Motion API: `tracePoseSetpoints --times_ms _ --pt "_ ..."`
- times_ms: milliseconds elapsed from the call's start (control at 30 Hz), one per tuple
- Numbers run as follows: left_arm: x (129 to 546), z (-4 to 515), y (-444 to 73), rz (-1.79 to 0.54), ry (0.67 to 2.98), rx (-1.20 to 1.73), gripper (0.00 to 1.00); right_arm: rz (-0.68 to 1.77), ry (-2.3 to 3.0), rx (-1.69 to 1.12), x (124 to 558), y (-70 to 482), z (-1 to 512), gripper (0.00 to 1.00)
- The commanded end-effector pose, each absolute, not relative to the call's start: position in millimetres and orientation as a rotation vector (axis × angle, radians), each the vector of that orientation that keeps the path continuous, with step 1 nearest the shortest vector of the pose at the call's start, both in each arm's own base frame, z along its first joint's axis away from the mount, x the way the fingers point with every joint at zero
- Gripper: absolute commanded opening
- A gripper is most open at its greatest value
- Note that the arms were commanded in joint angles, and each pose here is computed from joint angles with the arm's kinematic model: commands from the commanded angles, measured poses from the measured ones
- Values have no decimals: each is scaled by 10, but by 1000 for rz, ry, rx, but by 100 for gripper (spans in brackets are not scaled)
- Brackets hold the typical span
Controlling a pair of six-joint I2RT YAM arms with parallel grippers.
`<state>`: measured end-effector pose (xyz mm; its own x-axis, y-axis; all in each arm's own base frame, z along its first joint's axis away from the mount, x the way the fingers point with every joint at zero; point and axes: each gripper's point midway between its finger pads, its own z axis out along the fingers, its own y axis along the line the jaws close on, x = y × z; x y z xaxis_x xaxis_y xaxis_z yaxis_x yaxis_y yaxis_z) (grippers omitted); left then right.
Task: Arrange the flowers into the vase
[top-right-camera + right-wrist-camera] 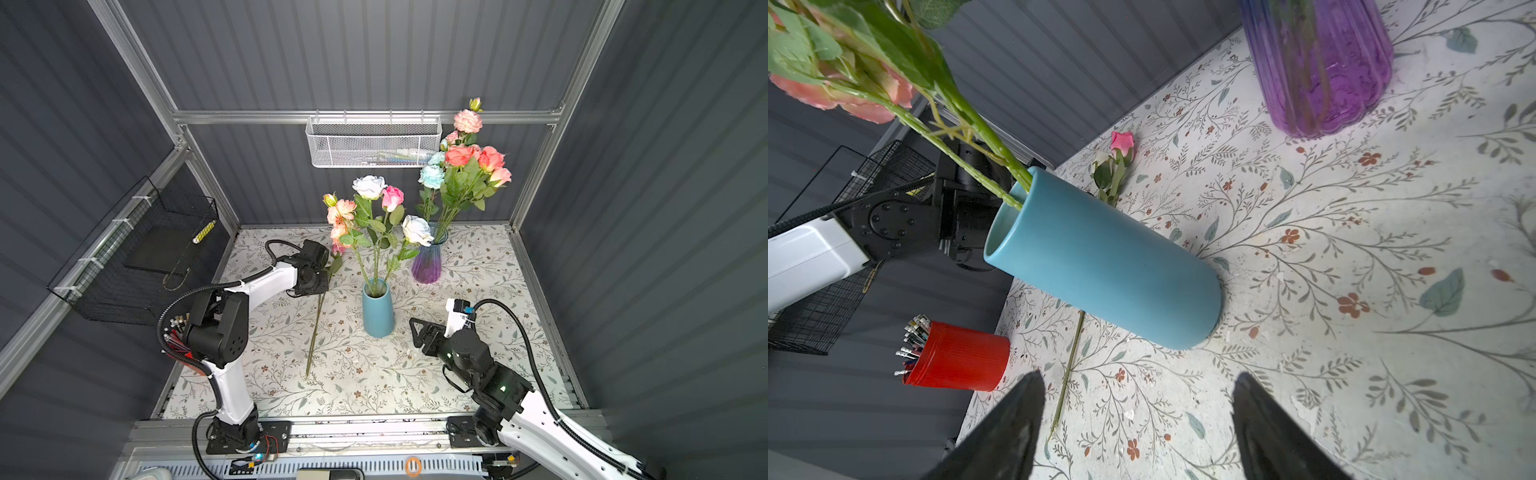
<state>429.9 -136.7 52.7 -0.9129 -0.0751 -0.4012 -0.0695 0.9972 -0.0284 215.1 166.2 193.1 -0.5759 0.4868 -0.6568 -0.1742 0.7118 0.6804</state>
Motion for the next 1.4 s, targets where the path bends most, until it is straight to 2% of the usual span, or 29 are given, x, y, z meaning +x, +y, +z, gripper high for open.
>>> tracePoseSetpoints --times_ms 0,200,433,567,733,900,1067,1367 --pt "4431 471 -1407 -72 2742 -68 26 868 2007 241 2157 1609 1858 74" --pt "4479 218 -1389 -77 2786 -54 20 859 2006 236 2140 1578 1872 74" --pt "4464 193 -1367 -97 2793 -47 21 849 2006 246 2130 1538 1850 74" --pt "4462 160 -1324 -73 2811 -38 6 858 1998 248 2130 1542 1888 74" --pt "4466 352 -1248 -60 2779 -59 0 861 1988 246 2117 1524 1932 74" --pt "4413 839 -1153 -64 2687 -81 0 876 1984 237 2103 1538 1975 73" --pt "4142 1440 -1088 -144 2535 -104 0 912 1987 159 2072 1645 2055 73" --pt "3353 3116 -1198 -517 1895 48 0 1183 1900 -67 1908 2087 2254 78"
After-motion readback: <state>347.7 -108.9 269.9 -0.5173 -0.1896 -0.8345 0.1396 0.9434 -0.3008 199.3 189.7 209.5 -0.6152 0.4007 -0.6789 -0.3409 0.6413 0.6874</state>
